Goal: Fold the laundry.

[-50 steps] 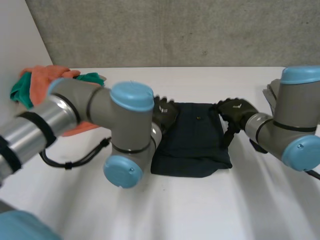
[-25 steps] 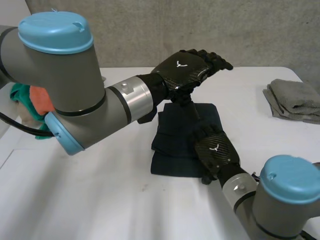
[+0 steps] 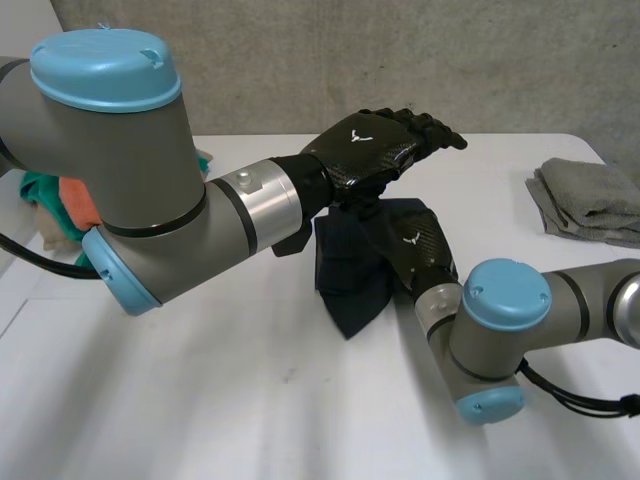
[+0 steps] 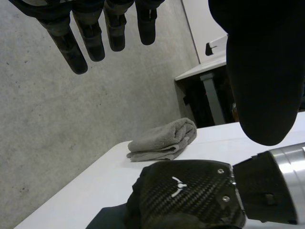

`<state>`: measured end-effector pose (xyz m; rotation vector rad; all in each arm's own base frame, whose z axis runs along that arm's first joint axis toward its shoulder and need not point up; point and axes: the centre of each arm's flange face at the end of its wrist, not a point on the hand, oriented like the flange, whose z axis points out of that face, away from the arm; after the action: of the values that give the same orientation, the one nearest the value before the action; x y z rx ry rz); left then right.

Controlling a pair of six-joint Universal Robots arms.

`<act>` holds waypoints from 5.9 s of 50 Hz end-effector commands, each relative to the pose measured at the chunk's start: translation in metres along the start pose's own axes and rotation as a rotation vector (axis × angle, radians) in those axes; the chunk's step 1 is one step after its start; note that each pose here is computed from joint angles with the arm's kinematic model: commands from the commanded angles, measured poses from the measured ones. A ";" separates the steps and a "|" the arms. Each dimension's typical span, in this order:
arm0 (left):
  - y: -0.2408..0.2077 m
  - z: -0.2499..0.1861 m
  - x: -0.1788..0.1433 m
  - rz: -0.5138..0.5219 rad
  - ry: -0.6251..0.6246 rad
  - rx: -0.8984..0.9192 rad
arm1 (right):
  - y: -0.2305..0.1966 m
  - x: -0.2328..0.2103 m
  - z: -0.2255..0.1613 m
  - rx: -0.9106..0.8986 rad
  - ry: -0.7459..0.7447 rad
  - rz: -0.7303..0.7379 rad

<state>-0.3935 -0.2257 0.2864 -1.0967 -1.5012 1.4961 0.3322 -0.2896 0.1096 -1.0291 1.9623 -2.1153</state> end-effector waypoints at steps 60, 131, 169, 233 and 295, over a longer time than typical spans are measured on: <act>-0.027 -0.005 0.010 0.047 -0.059 0.104 | 0.114 0.398 0.025 0.117 0.515 0.203; 0.192 -0.093 -0.347 0.455 -0.908 -0.303 | -0.015 0.097 -0.063 -0.054 0.030 -0.186; 0.112 0.046 0.018 -0.006 -0.493 -0.128 | -0.040 0.138 -0.067 -0.084 0.243 -0.091; 0.102 -0.008 -0.164 0.377 -0.766 -0.205 | -0.070 0.079 -0.067 -0.077 0.028 -0.001; -0.031 -0.092 -0.062 -0.040 -0.782 0.136 | -0.006 0.068 -0.060 -0.333 -0.075 0.266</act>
<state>-0.2805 -0.2523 0.3193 -0.3798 -1.8943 2.0902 0.2385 -0.2573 0.1848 -0.9369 2.4104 -1.6120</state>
